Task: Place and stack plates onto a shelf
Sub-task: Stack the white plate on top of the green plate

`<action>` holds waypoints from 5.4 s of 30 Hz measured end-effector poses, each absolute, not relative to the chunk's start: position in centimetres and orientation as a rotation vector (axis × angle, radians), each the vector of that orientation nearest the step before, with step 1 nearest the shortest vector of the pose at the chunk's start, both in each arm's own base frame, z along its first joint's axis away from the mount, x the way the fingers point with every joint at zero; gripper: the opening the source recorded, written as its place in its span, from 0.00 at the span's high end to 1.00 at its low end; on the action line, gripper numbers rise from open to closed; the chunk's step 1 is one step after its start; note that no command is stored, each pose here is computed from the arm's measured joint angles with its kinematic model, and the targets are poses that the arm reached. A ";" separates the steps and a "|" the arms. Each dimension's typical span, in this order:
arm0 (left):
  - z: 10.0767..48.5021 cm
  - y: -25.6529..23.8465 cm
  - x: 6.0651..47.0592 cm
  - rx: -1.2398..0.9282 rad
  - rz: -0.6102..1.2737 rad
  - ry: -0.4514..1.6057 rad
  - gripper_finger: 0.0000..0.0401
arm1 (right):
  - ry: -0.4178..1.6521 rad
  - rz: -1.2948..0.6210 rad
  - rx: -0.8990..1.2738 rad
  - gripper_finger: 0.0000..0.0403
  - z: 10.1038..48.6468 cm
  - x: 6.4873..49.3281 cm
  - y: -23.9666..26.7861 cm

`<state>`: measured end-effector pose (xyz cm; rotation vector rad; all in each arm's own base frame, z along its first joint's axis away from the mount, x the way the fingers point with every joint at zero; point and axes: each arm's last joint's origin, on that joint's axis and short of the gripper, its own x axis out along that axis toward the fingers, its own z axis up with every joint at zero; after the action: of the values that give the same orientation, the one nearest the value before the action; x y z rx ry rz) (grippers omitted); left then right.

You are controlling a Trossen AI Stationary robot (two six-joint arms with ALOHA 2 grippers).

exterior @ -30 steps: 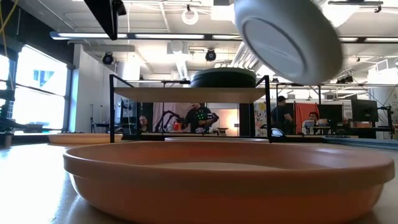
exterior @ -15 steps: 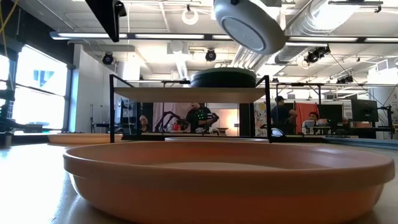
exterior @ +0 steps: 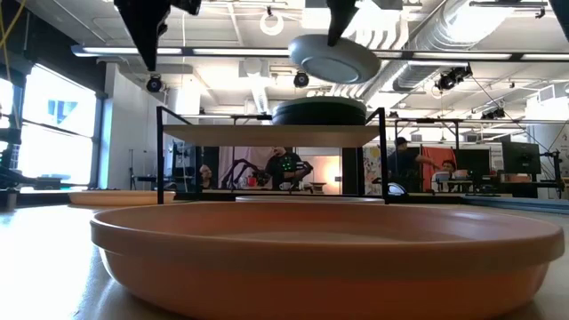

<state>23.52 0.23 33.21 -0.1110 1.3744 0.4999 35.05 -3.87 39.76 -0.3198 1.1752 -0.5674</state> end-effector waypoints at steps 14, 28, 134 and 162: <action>33.6 2.9 22.0 -0.199 0.699 1.411 0.72 | 1.209 -0.235 -0.304 1.00 39.6 34.5 -10.2; 33.8 4.1 21.8 -0.262 0.801 1.352 0.72 | 1.197 -0.047 -0.288 1.00 39.5 33.9 -11.7; 33.8 4.1 22.4 -0.303 0.799 1.294 0.72 | 1.363 -0.189 -0.305 0.72 35.9 36.0 -13.2; 33.8 4.1 22.4 -0.304 0.798 1.291 0.72 | 1.405 -0.202 -0.211 0.72 32.8 37.5 -15.9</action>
<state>22.39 4.10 33.81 -0.3037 1.2907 0.7977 37.47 -15.92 32.82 -0.2111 1.4047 -0.2023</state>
